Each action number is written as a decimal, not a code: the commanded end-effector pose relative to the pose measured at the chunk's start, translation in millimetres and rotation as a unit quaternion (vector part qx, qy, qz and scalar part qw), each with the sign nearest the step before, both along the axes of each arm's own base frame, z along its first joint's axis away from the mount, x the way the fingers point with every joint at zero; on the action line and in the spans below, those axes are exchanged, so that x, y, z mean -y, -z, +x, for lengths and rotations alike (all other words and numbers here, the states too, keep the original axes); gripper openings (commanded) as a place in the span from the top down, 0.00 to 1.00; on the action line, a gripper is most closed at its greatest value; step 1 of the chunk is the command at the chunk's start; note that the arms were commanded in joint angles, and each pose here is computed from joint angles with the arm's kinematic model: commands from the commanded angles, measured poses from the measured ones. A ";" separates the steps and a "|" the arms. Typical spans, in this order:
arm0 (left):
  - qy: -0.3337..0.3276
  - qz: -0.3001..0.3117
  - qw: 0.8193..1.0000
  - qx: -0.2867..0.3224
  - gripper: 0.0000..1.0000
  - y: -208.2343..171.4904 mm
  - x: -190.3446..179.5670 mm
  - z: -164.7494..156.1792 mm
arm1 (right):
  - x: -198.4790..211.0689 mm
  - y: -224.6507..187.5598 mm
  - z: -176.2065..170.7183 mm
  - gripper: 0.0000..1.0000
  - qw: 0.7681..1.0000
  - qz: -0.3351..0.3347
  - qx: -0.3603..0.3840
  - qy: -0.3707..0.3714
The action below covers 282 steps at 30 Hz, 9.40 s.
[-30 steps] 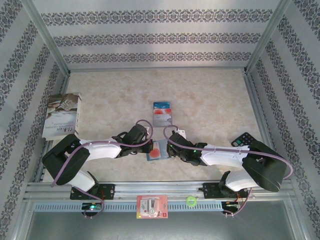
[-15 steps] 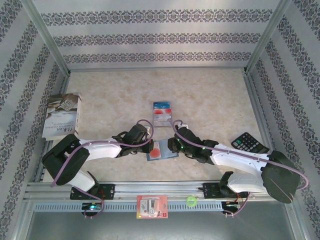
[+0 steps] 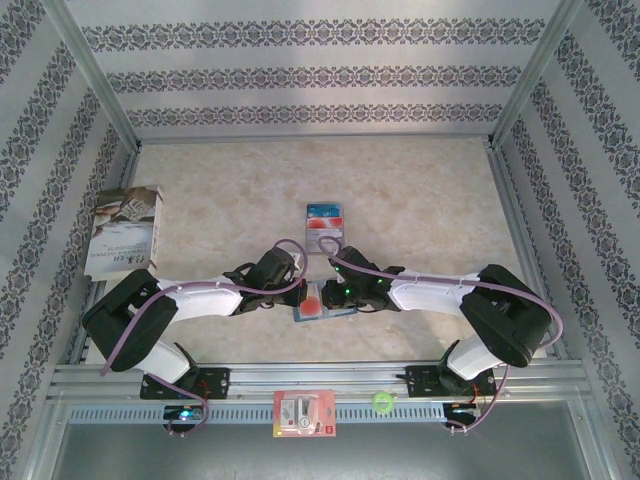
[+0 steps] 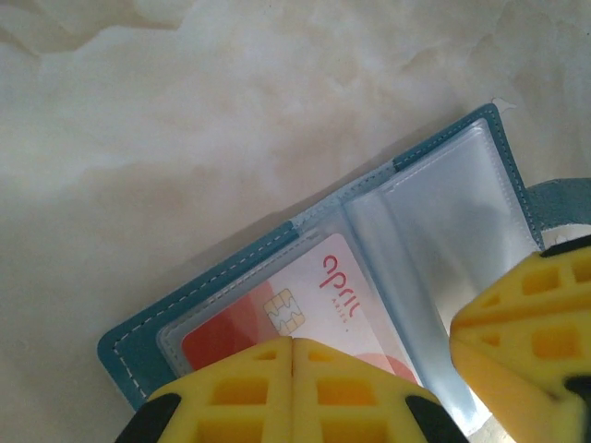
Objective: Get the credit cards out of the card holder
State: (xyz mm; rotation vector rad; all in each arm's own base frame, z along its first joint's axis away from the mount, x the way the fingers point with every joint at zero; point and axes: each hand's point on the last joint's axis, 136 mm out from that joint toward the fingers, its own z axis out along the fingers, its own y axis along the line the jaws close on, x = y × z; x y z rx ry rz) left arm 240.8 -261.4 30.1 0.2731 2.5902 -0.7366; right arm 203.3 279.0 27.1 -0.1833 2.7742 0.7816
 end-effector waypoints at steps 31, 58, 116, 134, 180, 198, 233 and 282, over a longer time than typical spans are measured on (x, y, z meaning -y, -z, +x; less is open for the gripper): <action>0.012 0.024 1.000 -0.013 0.85 11.2 -8.5 -9.0 | -10.6 -9.0 16.1 0.79 0.996 0.072 -0.038 0.024; 0.023 0.041 0.999 -0.022 1.00 23.9 -8.1 -8.8 | -3.2 15.7 14.4 0.87 0.990 0.092 -0.094 0.058; 0.049 -0.085 0.989 0.106 0.53 -90.9 -12.4 3.8 | 31.0 -101.6 16.6 1.00 0.979 0.159 0.122 -0.032; 0.093 -0.276 0.944 0.159 0.41 -157.8 -7.0 -11.0 | 16.5 -161.6 6.7 1.00 0.936 0.306 0.149 -0.093; 0.119 -0.406 0.886 0.189 1.00 -198.9 4.6 -9.6 | -18.9 -183.4 -7.6 0.76 0.909 0.367 0.111 -0.165; -0.030 -0.253 0.948 0.192 0.12 -218.8 -53.8 21.8 | 19.2 -183.8 83.8 1.00 0.950 0.022 0.237 -0.200; -0.135 -0.159 0.963 0.172 0.05 -216.6 -130.1 28.4 | -2.5 -116.0 179.8 1.00 0.771 -0.276 0.261 -0.511; -0.170 -0.196 0.945 0.202 0.00 -216.3 -142.8 36.9 | -27.4 -198.6 241.6 0.62 0.846 -0.224 0.435 -0.213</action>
